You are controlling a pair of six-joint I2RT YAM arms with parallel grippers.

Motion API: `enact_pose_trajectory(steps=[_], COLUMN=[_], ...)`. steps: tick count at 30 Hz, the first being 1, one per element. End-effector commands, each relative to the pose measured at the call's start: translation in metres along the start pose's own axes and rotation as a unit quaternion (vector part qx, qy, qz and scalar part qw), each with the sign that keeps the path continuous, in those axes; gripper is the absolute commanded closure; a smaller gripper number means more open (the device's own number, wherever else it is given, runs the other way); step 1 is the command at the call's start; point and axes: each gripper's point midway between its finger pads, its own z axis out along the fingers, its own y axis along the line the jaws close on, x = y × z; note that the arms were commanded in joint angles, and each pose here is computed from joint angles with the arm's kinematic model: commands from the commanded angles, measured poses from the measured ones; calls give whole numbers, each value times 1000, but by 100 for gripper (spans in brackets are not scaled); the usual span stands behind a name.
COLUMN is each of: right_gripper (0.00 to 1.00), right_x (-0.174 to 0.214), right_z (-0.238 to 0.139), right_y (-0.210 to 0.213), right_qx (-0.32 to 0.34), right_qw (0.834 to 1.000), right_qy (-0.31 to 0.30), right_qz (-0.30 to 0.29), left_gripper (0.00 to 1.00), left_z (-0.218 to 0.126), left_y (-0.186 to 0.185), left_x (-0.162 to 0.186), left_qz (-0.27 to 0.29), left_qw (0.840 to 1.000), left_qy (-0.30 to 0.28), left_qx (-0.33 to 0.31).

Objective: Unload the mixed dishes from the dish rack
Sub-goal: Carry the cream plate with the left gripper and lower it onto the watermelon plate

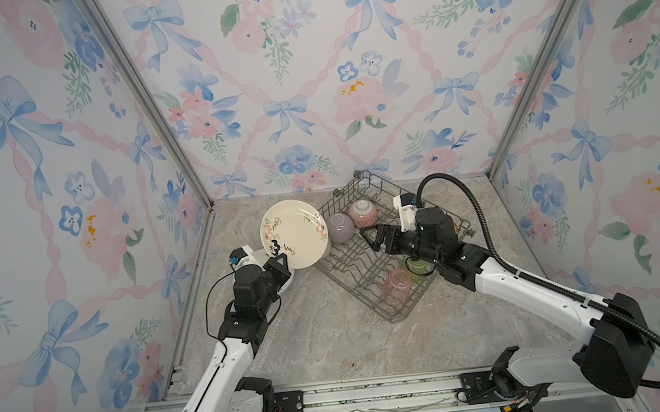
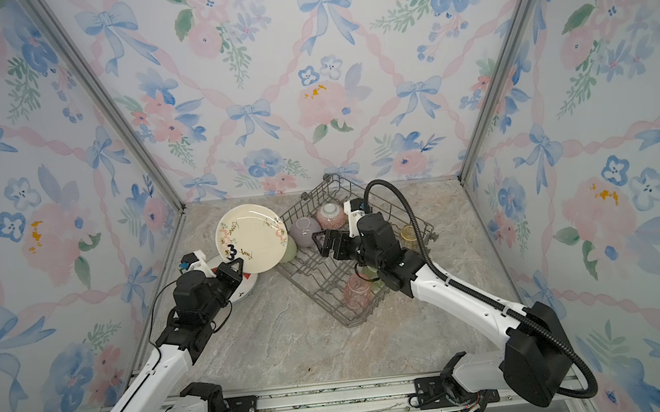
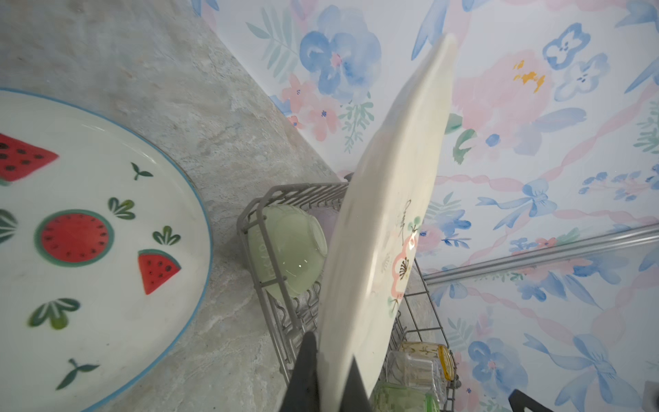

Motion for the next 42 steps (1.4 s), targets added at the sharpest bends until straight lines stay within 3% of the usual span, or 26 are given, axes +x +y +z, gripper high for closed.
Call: enact_pose_trajectory(steps=[1,4,20,32,42], right_gripper=[1,1,1,1,1], right_x=[2,4,7,10,14], right_z=[-8,-11,-18,-21,-24], right_y=[-13,-15,-21,-31,-37], right_qx=[22,26,42,58,68], right_qw=[1000,1000,999,998,997], right_qy=[-2,-1,7,11,16], right_qz=[-8,-10,-23,-21,-20], left_gripper=[100,100,100,100,100], left_z=[-21,-31,-49,-38,-27], left_y=[-5,9,69,97,102], left_x=[-50,-61,-67,-40,-23], left_qz=[-17,-1,-4,-32,-75], left_qw=[993,987,971,975,984], left_qy=[-115,-148,-189,-139,-93], left_qx=[-11,-54,-149,-168,-133])
